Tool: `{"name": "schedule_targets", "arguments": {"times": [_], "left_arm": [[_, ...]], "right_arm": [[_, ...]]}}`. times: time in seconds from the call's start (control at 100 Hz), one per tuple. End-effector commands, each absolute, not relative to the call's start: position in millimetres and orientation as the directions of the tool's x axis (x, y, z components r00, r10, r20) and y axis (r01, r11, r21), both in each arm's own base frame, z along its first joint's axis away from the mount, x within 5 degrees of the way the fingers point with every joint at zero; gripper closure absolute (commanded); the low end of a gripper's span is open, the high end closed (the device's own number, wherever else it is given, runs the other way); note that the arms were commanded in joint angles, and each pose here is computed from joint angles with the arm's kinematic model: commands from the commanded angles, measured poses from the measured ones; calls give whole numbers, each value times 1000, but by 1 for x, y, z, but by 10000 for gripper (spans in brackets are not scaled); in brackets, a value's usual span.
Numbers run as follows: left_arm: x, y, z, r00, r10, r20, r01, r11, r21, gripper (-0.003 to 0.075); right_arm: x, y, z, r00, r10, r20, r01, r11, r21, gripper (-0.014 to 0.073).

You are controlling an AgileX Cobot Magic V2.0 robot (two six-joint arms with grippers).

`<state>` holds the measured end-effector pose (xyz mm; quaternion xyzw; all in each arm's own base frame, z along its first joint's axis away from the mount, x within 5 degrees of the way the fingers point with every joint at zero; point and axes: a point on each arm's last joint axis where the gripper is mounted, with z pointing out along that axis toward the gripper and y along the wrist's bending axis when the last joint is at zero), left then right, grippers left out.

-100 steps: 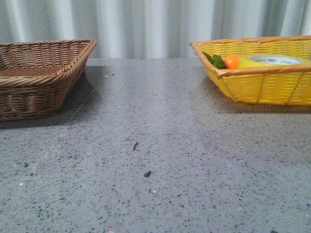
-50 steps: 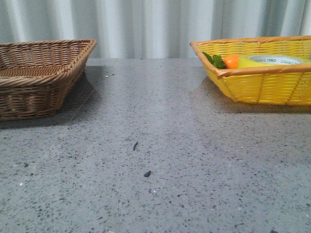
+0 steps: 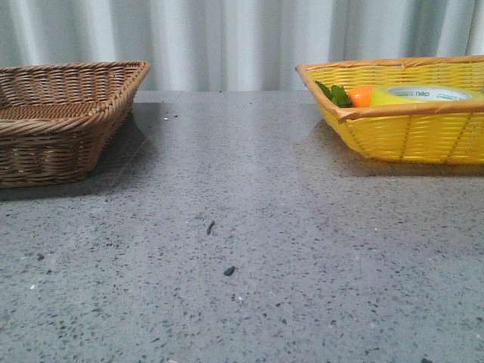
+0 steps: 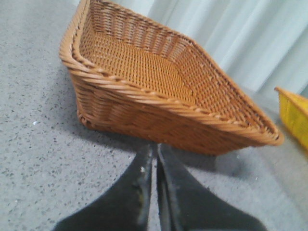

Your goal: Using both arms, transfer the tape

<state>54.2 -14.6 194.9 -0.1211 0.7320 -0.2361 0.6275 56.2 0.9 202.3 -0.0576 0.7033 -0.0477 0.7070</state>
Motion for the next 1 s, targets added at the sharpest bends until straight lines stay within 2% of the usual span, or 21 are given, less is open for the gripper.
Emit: {"name": "schedule_targets", "arguments": {"times": [0.0, 0.16, 0.42, 0.99], "left_arm": [[54, -10, 203, -63, -548, -834, 131, 824, -551, 741], [54, -10, 206, -58, -676, -735, 136, 724, -676, 741], [54, -10, 205, -60, -675, -735, 136, 724, -676, 741], [53, -11, 204, -75, -673, -736, 136, 724, -676, 741]], "right_arm": [[54, -1, 212, 167, -42, -985, 14, 999, -40, 657], [55, -2, 210, 150, 159, -976, -5, 987, 160, 657], [55, -2, 208, 126, 377, -918, -26, 926, 377, 657], [55, -2, 208, 126, 383, -915, -27, 923, 383, 657]]}}
